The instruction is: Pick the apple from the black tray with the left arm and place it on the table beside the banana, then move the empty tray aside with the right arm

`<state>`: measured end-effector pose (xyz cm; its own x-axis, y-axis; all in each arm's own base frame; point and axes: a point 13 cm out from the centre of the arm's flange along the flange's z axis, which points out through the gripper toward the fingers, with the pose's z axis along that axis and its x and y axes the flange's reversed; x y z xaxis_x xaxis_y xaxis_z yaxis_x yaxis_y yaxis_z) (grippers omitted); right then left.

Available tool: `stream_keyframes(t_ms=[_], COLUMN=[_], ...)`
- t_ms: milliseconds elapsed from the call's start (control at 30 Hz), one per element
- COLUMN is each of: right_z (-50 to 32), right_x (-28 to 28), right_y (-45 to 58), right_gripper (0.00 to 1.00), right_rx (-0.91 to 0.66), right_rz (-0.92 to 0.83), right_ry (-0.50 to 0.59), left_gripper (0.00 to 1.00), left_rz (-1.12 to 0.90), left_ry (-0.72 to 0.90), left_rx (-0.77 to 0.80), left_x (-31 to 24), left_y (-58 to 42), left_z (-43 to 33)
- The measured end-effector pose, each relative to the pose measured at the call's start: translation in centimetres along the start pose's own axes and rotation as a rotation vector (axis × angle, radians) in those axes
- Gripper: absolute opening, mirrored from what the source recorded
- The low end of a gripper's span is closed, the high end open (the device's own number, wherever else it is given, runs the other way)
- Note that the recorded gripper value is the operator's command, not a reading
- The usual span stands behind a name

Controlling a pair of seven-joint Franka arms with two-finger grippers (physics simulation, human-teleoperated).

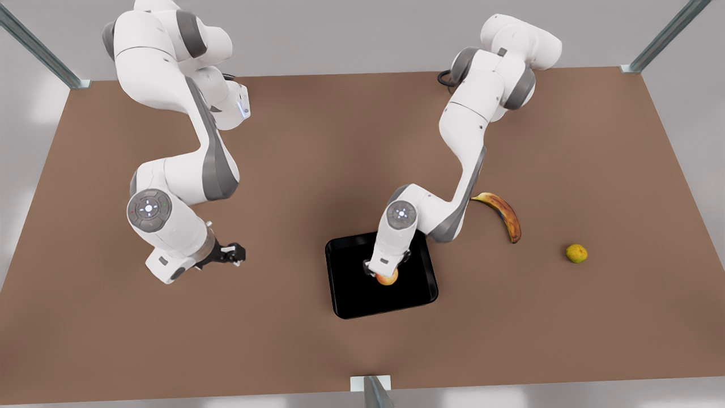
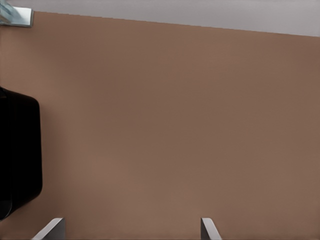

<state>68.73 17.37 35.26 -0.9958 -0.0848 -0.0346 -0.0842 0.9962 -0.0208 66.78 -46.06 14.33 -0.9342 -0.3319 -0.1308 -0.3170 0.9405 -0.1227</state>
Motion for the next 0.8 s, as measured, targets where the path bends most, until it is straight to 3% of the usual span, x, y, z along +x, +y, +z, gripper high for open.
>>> stream_keyframes(t_ms=[200,467,800], right_z=[0.3,8.4,14.6], right_x=[0.3,5.0,2.3], right_y=[0.9,19.0,24.0], right_gripper=[1.0,1.0,1.0], right_rx=[-0.008,-0.121,-0.162], right_rz=[-0.02,-0.227,-0.201], right_ry=[0.011,0.105,0.036], left_gripper=[0.67,0.67,0.68], left_rz=[-0.011,-0.044,0.022], left_ry=[0.012,0.056,0.278], left_rx=[-0.078,-0.186,-0.32], left_x=[-3.1,-9.3,-9.0], left_y=[3.8,13.0,24.2], left_z=[-4.5,-7.7,-3.2])
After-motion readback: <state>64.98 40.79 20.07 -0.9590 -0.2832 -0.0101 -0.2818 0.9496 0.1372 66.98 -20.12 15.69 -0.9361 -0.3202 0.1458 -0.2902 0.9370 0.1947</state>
